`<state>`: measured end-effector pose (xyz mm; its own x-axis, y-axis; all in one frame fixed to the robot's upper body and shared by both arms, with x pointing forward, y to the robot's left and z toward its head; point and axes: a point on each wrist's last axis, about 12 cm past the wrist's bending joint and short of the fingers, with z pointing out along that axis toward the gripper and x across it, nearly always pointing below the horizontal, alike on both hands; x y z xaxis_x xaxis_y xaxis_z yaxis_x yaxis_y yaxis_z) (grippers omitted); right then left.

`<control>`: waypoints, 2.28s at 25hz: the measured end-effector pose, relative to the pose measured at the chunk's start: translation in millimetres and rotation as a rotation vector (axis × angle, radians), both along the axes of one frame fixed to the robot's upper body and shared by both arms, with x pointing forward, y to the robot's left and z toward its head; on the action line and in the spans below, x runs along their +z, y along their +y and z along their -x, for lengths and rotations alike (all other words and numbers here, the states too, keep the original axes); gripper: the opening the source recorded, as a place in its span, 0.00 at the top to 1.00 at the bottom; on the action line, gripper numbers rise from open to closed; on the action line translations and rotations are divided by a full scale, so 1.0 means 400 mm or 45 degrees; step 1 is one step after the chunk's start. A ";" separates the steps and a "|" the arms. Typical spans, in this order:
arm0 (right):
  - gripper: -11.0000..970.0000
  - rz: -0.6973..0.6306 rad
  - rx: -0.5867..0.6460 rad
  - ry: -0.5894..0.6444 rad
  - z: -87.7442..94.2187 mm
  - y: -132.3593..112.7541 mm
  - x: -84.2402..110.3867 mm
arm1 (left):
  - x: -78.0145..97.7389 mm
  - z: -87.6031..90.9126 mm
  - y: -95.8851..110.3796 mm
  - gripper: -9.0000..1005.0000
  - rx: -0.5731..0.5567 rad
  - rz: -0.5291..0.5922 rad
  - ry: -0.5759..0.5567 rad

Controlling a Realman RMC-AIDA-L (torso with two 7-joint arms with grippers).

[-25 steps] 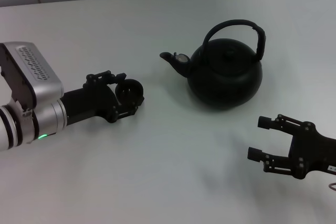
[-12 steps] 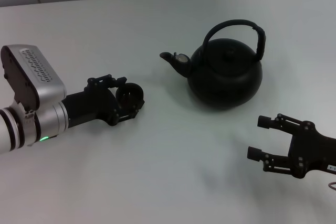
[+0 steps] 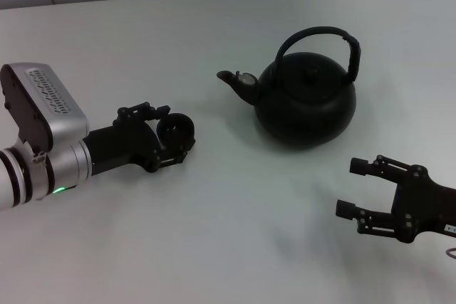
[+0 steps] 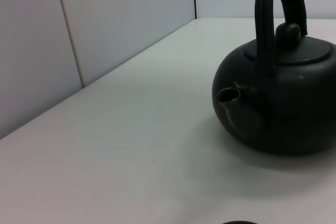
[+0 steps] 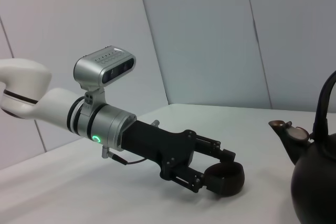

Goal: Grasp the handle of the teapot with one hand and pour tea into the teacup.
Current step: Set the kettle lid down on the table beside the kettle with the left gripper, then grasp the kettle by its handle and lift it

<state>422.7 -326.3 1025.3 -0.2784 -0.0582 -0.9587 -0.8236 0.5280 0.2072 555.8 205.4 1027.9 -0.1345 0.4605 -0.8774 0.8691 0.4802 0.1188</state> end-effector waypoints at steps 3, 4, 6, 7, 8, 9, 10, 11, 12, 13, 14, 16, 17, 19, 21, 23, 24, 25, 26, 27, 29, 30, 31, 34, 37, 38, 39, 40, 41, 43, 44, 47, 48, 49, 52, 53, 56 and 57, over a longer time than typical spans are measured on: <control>0.14 -0.001 0.001 -0.001 -0.001 0.000 0.000 | -0.001 0.001 0.001 0.27 0.000 -0.001 0.000; 0.14 -0.001 0.002 -0.001 -0.001 0.000 0.000 | -0.001 0.002 0.001 0.27 0.000 -0.001 0.000; 0.14 -0.001 0.002 -0.001 -0.001 0.001 0.000 | -0.001 0.003 0.002 0.27 -0.003 0.001 -0.002; 0.14 0.000 0.002 -0.001 -0.001 0.000 0.000 | 0.001 0.005 0.002 0.26 -0.009 0.006 -0.006; 0.14 0.000 0.001 0.000 0.000 0.000 0.000 | 0.004 0.006 0.002 0.26 -0.016 0.014 -0.010; 0.14 0.001 0.001 -0.001 0.000 0.000 0.000 | 0.004 0.006 0.002 0.26 -0.016 0.014 -0.010; 0.14 0.002 0.000 -0.002 0.001 0.000 0.000 | 0.017 0.014 0.008 0.25 -0.039 0.048 -0.032; 0.14 0.003 -0.001 -0.001 0.001 0.000 -0.001 | 0.020 0.016 0.009 0.25 -0.042 0.055 -0.038; 0.14 0.003 -0.001 -0.001 0.002 -0.001 -0.001 | 0.028 0.024 0.014 0.24 -0.052 0.075 -0.056; 0.14 0.003 -0.003 -0.002 0.003 -0.001 -0.001 | 0.034 0.032 0.019 0.24 -0.054 0.088 -0.071; 0.14 0.002 -0.005 -0.004 0.004 -0.002 -0.001 | 0.034 0.032 0.019 0.23 -0.054 0.088 -0.071; 0.14 -0.003 -0.011 -0.009 0.005 -0.003 0.000 | 0.047 0.054 0.041 0.23 -0.034 0.114 -0.105; 0.14 -0.005 -0.015 -0.013 0.005 -0.003 0.000 | 0.048 0.061 0.048 0.22 -0.025 0.116 -0.111; 0.14 -0.012 -0.023 -0.022 0.002 -0.002 0.001 | 0.048 0.071 0.058 0.21 -0.012 0.120 -0.116; 0.14 -0.024 -0.047 -0.048 -0.003 -0.003 0.006 | 0.046 0.077 0.071 0.20 0.005 0.127 -0.112; 0.14 -0.052 -0.114 -0.102 -0.004 -0.009 0.011 | 0.042 0.084 0.086 0.20 0.030 0.134 -0.104; 0.14 -0.069 -0.154 -0.131 -0.005 -0.012 0.014 | 0.040 0.087 0.095 0.20 0.047 0.138 -0.102; 0.14 -0.089 -0.204 -0.164 -0.004 -0.016 0.016 | 0.035 0.094 0.110 0.20 0.075 0.145 -0.097; 0.14 -0.119 -0.278 -0.207 -0.005 -0.021 0.018 | 0.035 0.094 0.110 0.20 0.075 0.145 -0.097; 0.14 -0.136 -0.322 -0.227 -0.006 -0.024 0.019 | 0.034 0.097 0.116 0.20 0.086 0.149 -0.094; 0.14 -0.155 -0.394 -0.248 -0.013 -0.029 0.019 | 0.032 0.102 0.125 0.20 0.098 0.156 -0.088; 0.14 -0.159 -0.427 -0.253 -0.019 -0.031 0.019 | 0.031 0.104 0.126 0.20 0.099 0.158 -0.085; 0.14 -0.165 -0.462 -0.254 -0.027 -0.031 0.017 | 0.030 0.106 0.129 0.20 0.101 0.160 -0.080; 0.14 -0.190 -0.551 -0.262 -0.053 -0.029 0.016 | 0.027 0.109 0.134 0.20 0.107 0.158 -0.071; 0.14 -0.191 -0.607 -0.277 -0.077 -0.026 0.015 | 0.025 0.112 0.137 0.20 0.110 0.156 -0.068; 0.14 -0.188 -0.623 -0.278 -0.086 -0.024 0.015 | 0.024 0.113 0.138 0.20 0.113 0.156 -0.066; 0.14 -0.186 -0.629 -0.274 -0.096 -0.020 0.014 | 0.024 0.113 0.138 0.20 0.113 0.156 -0.066; 0.14 -0.182 -0.630 -0.269 -0.106 -0.015 0.013 | 0.023 0.114 0.139 0.20 0.117 0.153 -0.065; 0.14 -0.177 -0.628 -0.264 -0.116 -0.011 0.013 | 0.023 0.114 0.139 0.20 0.117 0.153 -0.065; 0.14 -0.170 -0.623 -0.258 -0.132 -0.003 0.014 | 0.023 0.113 0.143 0.20 0.124 0.154 -0.067; 0.14 -0.166 -0.625 -0.255 -0.138 0.000 0.014 | 0.024 0.113 0.145 0.20 0.130 0.155 -0.068; 0.14 -0.158 -0.631 -0.246 -0.160 0.009 0.014 | 0.025 0.113 0.152 0.20 0.144 0.160 -0.069; 0.14 -0.155 -0.633 -0.241 -0.166 0.012 0.014 | 0.024 0.114 0.153 0.20 0.146 0.160 -0.069; 0.14 -0.152 -0.631 -0.238 -0.172 0.015 0.014 | 0.024 0.115 0.153 0.20 0.146 0.160 -0.067; 0.14 -0.138 -0.623 -0.230 -0.190 0.023 0.015 | 0.020 0.117 0.154 0.20 0.148 0.159 -0.060; 0.14 -0.133 -0.624 -0.226 -0.195 0.026 0.015 | 0.018 0.119 0.154 0.20 0.150 0.157 -0.055; 0.14 -0.122 -0.629 -0.216 -0.207 0.032 0.013 | 0.017 0.119 0.155 0.20 0.151 0.156 -0.054; 0.14 -0.116 -0.632 -0.217 -0.210 0.036 0.011 | 0.017 0.119 0.155 0.20 0.151 0.156 -0.054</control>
